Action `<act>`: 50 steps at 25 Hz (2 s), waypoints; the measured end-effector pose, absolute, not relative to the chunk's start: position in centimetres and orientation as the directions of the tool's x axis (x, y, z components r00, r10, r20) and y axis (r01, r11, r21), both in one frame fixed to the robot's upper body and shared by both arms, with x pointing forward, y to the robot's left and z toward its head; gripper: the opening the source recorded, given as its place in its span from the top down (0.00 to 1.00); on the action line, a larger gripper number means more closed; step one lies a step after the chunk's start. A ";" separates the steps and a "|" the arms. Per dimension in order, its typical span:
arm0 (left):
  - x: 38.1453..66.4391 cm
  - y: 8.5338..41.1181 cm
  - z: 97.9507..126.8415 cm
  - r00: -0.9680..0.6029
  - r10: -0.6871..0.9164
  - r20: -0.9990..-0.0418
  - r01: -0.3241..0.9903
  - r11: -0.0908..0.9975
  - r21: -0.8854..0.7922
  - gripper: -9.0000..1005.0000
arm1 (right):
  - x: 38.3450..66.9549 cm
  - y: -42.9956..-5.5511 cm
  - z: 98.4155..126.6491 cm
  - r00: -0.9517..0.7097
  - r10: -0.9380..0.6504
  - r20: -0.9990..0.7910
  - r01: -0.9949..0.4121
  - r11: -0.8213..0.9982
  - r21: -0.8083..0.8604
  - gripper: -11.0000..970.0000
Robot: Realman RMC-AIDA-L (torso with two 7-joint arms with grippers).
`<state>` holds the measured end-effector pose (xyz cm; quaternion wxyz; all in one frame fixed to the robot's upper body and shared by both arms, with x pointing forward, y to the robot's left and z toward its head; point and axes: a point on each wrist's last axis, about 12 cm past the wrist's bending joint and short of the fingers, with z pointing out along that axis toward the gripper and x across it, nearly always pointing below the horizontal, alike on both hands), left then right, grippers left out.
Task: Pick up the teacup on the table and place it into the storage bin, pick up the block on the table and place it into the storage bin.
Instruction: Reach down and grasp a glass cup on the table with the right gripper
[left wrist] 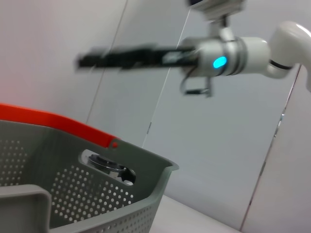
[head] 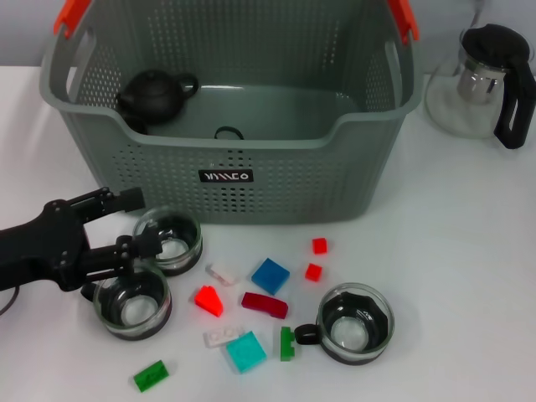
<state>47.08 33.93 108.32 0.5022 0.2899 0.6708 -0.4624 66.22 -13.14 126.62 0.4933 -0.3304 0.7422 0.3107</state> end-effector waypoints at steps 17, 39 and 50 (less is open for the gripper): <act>47.5 34.3 108.6 -0.319 -0.064 -0.946 0.853 0.416 -0.316 0.16 | 52.7 -24.7 121.9 -0.154 -0.326 -0.933 -0.988 0.066 0.140 0.22; 47.5 34.5 108.6 -0.314 -0.073 -0.946 0.846 0.431 -0.314 0.16 | 53.9 -13.5 118.0 -0.075 -0.942 -0.327 -0.972 -0.005 0.236 0.23; 47.3 34.7 108.5 -0.313 -0.078 -0.947 0.839 0.444 -0.314 0.16 | 54.2 -10.6 114.7 -0.026 -0.980 -0.197 -0.983 -0.010 0.182 0.28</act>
